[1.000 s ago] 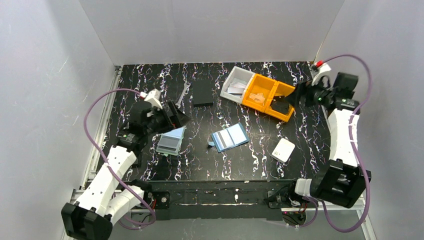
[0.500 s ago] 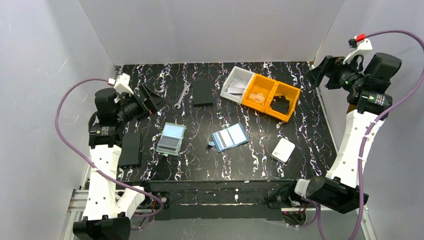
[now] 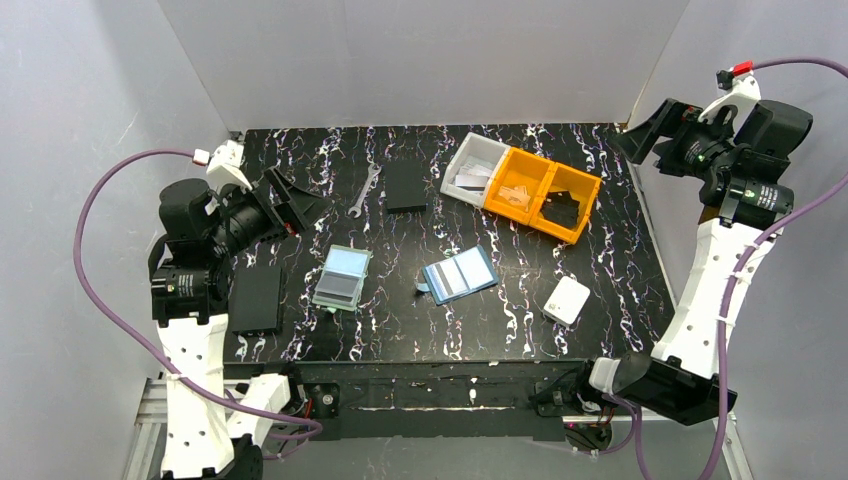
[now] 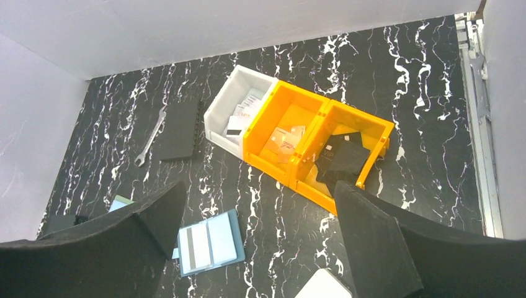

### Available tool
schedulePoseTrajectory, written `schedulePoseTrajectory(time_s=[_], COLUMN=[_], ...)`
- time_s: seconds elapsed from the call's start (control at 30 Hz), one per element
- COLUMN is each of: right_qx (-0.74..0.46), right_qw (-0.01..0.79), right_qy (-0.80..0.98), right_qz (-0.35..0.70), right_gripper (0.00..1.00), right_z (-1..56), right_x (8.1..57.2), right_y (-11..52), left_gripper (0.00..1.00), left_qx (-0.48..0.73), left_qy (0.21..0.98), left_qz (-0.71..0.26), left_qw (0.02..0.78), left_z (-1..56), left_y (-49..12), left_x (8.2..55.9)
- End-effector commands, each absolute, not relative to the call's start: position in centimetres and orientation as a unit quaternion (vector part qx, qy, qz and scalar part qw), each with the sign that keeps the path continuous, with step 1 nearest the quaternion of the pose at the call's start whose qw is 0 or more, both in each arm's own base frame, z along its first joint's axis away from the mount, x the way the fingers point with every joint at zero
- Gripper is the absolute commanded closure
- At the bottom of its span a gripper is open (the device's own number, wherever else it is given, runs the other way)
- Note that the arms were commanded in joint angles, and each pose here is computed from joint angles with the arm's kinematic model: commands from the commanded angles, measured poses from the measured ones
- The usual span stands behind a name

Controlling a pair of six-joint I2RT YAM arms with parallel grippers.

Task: Take the credit cards out of the card holder
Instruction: Reset both arms

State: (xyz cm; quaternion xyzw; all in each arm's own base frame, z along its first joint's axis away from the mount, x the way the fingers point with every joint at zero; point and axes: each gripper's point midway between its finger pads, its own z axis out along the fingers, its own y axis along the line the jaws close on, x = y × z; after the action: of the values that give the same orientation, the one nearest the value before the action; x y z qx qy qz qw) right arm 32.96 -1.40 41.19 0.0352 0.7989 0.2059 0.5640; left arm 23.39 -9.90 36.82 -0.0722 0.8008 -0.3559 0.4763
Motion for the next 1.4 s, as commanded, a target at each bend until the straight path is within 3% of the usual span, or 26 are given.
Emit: schedulePoseTrajectory(time_s=[0.0,1.37], right_qx=[0.035,0.064], right_qw=[0.586,0.594], right_qy=[0.786,0.781], right_qz=[0.194,0.184], right_gripper=[0.01,0.02], right_z=[42.5,41.5], right_x=[31.9,31.6], right_y=[-1.2,-1.7], left_gripper=[0.02,0.02], left_qx=[-0.079,-0.077], left_qy=[0.801,0.809], left_qz=[-0.361,-0.352], left_qw=[0.472,0.464], left_z=[36.7,35.8], left_y=[-10.0,-9.9], left_x=[22.6,21.8])
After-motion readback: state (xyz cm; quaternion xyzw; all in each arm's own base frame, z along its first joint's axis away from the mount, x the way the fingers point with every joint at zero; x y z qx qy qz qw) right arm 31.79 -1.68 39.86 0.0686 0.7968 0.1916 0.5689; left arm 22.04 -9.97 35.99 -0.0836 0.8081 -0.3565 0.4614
